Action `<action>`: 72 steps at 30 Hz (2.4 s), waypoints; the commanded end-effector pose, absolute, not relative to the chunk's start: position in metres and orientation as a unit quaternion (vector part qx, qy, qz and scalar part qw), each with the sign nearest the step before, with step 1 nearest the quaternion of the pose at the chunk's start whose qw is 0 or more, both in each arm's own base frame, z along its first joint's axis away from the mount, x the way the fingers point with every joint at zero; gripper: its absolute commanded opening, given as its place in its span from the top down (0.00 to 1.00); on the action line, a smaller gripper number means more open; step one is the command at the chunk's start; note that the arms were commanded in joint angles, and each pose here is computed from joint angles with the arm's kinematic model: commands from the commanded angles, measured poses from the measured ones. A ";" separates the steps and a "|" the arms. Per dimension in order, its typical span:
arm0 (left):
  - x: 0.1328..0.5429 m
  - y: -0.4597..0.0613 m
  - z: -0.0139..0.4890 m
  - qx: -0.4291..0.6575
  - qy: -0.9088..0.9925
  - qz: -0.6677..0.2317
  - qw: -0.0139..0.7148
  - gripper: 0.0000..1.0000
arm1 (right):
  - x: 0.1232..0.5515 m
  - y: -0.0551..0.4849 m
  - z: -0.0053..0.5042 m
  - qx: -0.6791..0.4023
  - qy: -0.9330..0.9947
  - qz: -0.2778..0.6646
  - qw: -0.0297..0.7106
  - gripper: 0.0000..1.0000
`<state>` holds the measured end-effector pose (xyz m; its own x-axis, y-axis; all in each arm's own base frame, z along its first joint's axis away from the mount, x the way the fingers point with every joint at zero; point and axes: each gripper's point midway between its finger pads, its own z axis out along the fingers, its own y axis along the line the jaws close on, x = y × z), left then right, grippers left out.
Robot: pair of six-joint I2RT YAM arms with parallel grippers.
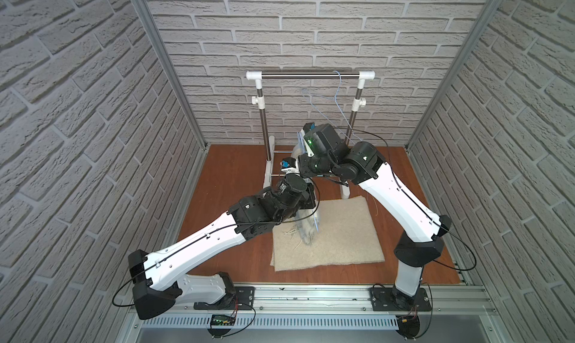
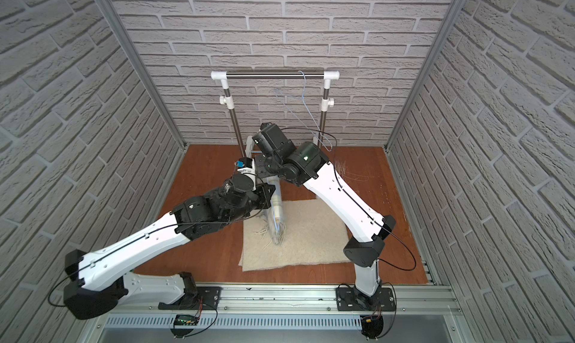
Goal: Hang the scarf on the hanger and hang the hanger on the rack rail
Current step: Hang the scarf on the hanger, then place the hanger at the clothesline.
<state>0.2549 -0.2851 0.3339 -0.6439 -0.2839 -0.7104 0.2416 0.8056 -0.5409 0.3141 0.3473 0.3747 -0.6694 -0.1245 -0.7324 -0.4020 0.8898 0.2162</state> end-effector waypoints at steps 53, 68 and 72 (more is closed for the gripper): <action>0.497 -0.181 0.451 0.066 0.821 -0.257 0.505 1.00 | 0.358 0.173 0.399 -0.042 0.876 0.186 0.443 0.20; 0.507 -0.196 0.420 0.067 0.840 -0.260 0.472 0.72 | 0.385 0.175 0.401 -0.053 0.872 0.173 0.455 0.15; 0.499 -0.194 0.433 0.070 0.832 -0.258 0.485 0.46 | 0.409 0.173 0.412 -0.063 0.864 0.156 0.474 0.13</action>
<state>0.5105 -0.1946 0.3913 -0.6133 -0.1198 -0.7807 0.3198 0.8661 -0.3841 0.3899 0.1778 0.3897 -0.6194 0.0480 -0.7836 -0.2433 0.9373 0.2497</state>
